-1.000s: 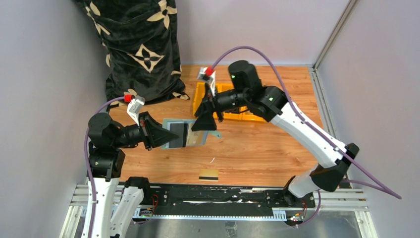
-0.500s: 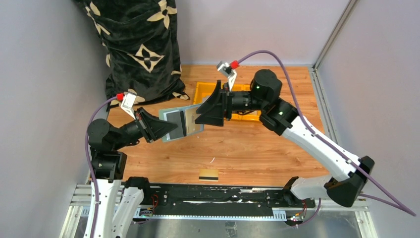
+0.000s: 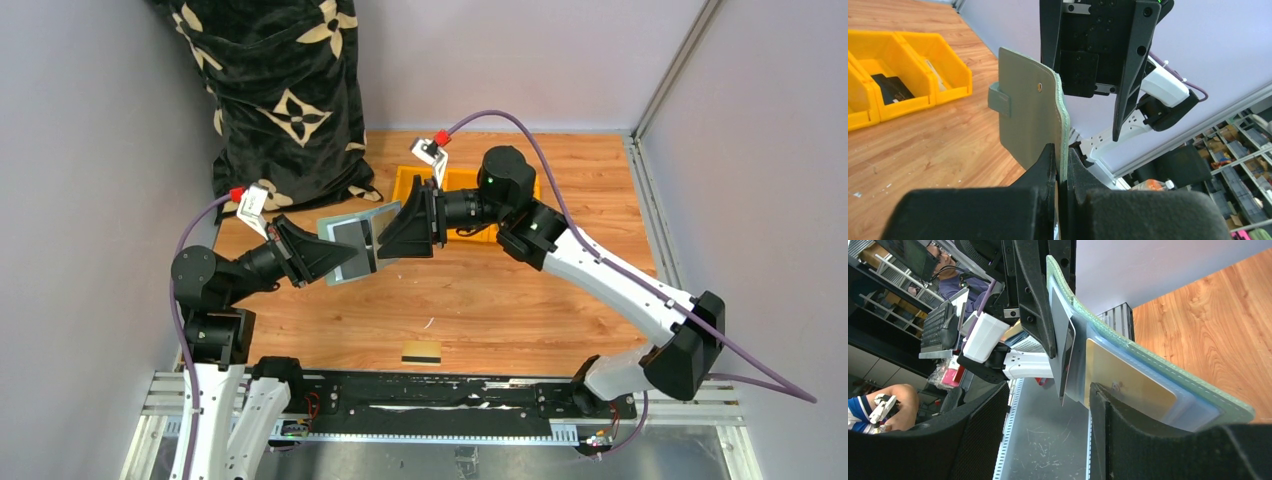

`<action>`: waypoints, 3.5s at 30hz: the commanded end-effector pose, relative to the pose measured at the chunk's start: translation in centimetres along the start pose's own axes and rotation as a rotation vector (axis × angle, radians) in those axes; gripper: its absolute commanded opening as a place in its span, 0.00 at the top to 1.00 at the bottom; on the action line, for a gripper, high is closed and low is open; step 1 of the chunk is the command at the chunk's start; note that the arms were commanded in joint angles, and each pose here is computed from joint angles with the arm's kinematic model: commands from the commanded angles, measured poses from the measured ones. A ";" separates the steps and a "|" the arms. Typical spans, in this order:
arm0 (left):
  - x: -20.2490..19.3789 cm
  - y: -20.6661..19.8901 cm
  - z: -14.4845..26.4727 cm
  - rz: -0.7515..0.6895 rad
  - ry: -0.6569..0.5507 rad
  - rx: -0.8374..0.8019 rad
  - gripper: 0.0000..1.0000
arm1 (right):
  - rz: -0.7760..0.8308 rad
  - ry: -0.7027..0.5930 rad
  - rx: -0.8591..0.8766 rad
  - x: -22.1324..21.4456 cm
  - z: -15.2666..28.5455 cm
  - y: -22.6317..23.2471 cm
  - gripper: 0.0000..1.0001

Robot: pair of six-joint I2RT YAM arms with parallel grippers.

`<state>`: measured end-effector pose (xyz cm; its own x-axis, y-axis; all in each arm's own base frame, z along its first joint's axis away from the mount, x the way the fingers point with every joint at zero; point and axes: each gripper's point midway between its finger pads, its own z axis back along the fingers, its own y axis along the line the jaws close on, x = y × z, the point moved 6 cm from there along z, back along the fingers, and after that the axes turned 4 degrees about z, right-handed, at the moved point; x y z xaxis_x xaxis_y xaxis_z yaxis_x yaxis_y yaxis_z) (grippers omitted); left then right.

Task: Take the credit cards out of the card holder
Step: Remove the credit card from the card holder.

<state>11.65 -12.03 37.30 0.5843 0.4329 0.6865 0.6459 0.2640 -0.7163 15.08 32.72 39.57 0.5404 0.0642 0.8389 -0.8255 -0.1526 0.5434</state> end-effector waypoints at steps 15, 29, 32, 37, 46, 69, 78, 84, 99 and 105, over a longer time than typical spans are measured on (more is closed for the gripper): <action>0.0 -0.2 0.1 -0.031 -0.022 -0.015 1.00 | -0.009 0.015 0.134 -0.4 -2.6 1.3 0.79; -0.2 -2.1 0.6 -0.040 0.000 -0.062 1.00 | -0.026 -0.084 0.174 0.7 -1.0 2.3 0.93; -0.1 -2.5 0.7 -0.048 -0.005 -0.066 1.00 | -0.028 -0.084 0.160 0.8 -1.0 2.3 0.97; -0.1 -2.4 0.7 -0.066 -0.008 -0.066 1.00 | -0.019 -0.084 0.144 0.8 -0.8 2.4 1.00; 0.6 -2.7 0.6 -0.084 -0.032 -0.045 0.99 | -0.026 -0.149 0.052 0.7 2.3 1.2 1.00; 1.3 -1.9 0.2 -0.040 -0.085 -0.009 0.97 | 0.009 -0.082 0.092 0.4 -0.3 1.9 0.59; 1.1 -2.0 0.4 -0.048 -0.080 -0.007 0.97 | -0.009 -0.073 0.109 0.9 -2.5 1.2 0.64; 1.0 -2.1 0.4 -0.045 -0.074 -0.008 0.95 | -0.010 -0.088 0.128 1.2 -2.4 1.5 0.92; 1.3 -3.6 0.4 -0.008 -0.078 -0.072 0.88 | -0.042 -0.176 0.107 0.7 0.4 0.8 1.00; 1.5 -3.6 0.4 -0.014 -0.084 -0.071 0.94 | -0.042 -0.180 0.100 0.8 1.1 0.7 1.00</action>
<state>10.59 -12.02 39.82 0.5674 0.5011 0.6534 0.6483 0.2175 -0.7297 14.74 32.57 39.88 0.6213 -0.0610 0.7812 -0.7672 -0.2500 0.5907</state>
